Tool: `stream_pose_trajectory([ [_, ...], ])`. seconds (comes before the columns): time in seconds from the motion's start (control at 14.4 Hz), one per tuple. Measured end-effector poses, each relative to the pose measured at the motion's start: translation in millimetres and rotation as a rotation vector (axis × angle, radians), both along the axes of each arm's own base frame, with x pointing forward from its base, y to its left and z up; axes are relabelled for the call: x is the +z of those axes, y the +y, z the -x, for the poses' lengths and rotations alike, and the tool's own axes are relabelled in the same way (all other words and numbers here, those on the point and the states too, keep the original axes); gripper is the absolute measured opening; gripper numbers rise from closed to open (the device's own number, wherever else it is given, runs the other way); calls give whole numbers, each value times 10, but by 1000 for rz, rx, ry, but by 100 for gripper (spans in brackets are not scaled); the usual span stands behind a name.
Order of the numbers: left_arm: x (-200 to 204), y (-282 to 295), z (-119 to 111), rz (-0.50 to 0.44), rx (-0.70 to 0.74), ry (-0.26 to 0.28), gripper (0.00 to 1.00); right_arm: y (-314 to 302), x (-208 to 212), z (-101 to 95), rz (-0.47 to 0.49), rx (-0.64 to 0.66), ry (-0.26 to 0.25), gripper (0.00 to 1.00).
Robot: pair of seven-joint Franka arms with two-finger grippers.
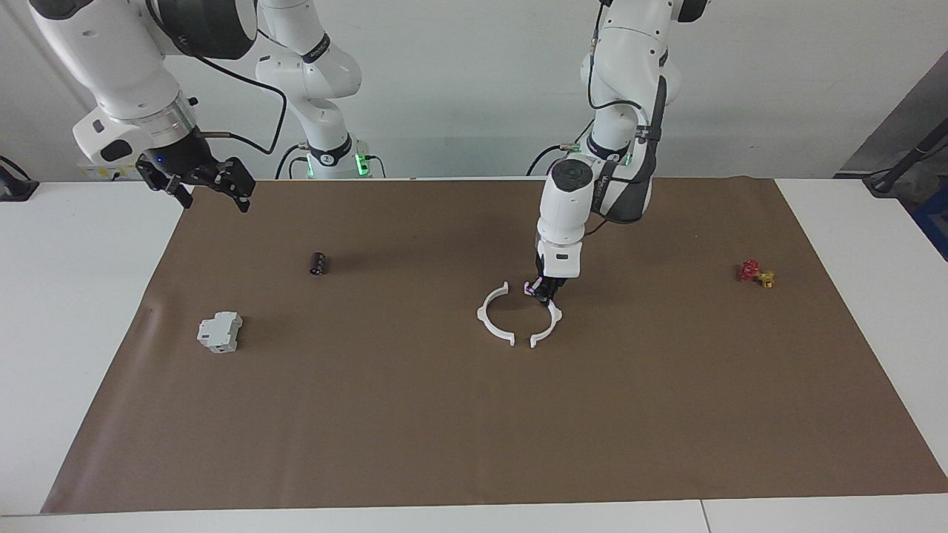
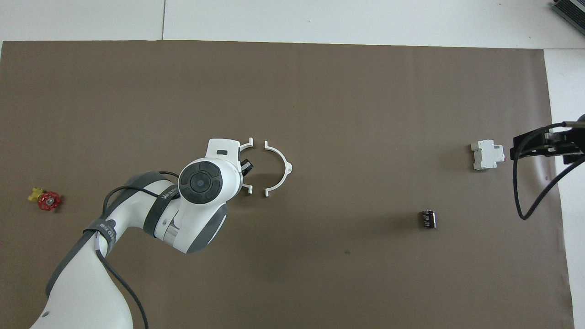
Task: Assemble drain pipe with both arms
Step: 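Align the held half-ring ends with the placed half-ring using the left gripper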
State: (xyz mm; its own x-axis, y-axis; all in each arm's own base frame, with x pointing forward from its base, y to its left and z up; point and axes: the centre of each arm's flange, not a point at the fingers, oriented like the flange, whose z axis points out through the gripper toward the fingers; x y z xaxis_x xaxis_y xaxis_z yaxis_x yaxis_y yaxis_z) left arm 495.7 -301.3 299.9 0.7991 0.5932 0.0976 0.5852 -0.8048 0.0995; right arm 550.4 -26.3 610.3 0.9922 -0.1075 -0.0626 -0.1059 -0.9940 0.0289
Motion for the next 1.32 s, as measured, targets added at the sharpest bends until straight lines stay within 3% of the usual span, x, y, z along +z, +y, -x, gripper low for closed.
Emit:
stream_pose_trajectory([
  [0.76,69,-64,-74,15,47,-18,7,0,0,0,0,0,0,100],
  [1.04,31,-63,-70,-56,-29,-56,7,1,0,0,0,0,0,100],
  [1.32,29,-64,-68,-64,-35,-58,7,1,0,0,0,0,0,100],
])
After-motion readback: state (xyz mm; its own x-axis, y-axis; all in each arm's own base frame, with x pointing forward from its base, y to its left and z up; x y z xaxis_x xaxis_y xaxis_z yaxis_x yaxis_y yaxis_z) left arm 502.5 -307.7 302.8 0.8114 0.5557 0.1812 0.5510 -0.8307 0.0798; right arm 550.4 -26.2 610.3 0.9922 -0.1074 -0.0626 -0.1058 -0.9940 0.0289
